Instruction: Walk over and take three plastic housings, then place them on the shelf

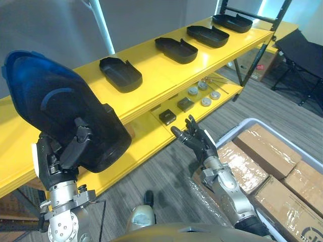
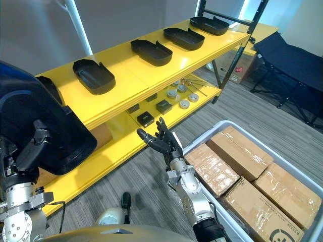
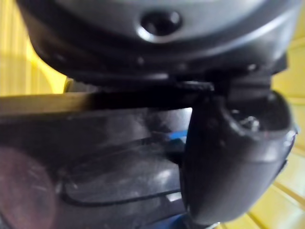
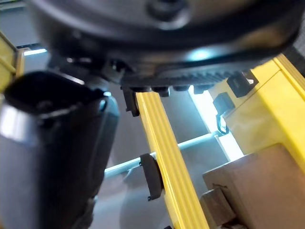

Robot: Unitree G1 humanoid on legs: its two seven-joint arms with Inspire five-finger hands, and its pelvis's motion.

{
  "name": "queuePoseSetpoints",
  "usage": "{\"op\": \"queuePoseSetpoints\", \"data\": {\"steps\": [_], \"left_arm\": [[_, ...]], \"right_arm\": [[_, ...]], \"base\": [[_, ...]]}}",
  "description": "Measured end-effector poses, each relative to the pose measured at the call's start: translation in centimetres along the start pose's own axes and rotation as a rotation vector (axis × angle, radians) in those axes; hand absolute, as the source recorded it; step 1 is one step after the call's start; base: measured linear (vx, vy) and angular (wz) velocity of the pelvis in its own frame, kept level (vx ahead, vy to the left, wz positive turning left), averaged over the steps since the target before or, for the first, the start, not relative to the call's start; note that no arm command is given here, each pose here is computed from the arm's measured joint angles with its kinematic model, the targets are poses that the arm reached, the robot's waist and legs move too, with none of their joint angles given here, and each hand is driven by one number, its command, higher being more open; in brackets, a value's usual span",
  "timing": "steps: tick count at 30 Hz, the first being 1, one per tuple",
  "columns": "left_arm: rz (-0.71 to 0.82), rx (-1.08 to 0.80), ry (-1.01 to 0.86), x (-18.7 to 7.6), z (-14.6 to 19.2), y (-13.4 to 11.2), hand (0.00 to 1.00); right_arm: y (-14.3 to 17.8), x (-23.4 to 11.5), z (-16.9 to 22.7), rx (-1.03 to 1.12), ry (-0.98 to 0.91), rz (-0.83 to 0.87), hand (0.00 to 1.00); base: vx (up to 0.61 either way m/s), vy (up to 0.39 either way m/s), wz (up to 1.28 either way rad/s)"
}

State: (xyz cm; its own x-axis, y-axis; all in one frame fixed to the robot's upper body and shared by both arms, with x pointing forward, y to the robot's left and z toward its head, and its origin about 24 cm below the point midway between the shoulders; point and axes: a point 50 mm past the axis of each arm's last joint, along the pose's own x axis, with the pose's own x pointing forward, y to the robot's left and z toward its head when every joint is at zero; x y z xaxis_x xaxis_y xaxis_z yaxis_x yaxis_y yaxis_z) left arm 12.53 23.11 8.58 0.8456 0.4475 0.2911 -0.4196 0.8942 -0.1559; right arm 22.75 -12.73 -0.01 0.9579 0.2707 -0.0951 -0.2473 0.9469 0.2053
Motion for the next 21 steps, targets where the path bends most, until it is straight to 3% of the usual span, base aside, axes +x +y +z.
{"op": "queuePoseSetpoints", "data": {"steps": [6,13,21], "left_arm": [[-0.177,-0.04,0.003,0.0,-0.2,-1.8,0.0],[-0.282,-0.208,0.006,-0.7,0.0,-2.6,0.0],[-0.385,-0.118,-0.084,0.6,1.5,-1.8,0.0]], "right_arm": [[-0.4,-1.6,-0.6,0.027,-0.015,-0.05,1.0],[-0.1,-0.2,1.3,-0.097,-0.093,0.02,1.0],[0.6,0.9,3.5,-0.091,-0.238,0.0,1.0]], "base": [[-0.08,-0.025,0.77],[-0.05,-0.056,0.25],[0.08,0.03,0.33]]}}
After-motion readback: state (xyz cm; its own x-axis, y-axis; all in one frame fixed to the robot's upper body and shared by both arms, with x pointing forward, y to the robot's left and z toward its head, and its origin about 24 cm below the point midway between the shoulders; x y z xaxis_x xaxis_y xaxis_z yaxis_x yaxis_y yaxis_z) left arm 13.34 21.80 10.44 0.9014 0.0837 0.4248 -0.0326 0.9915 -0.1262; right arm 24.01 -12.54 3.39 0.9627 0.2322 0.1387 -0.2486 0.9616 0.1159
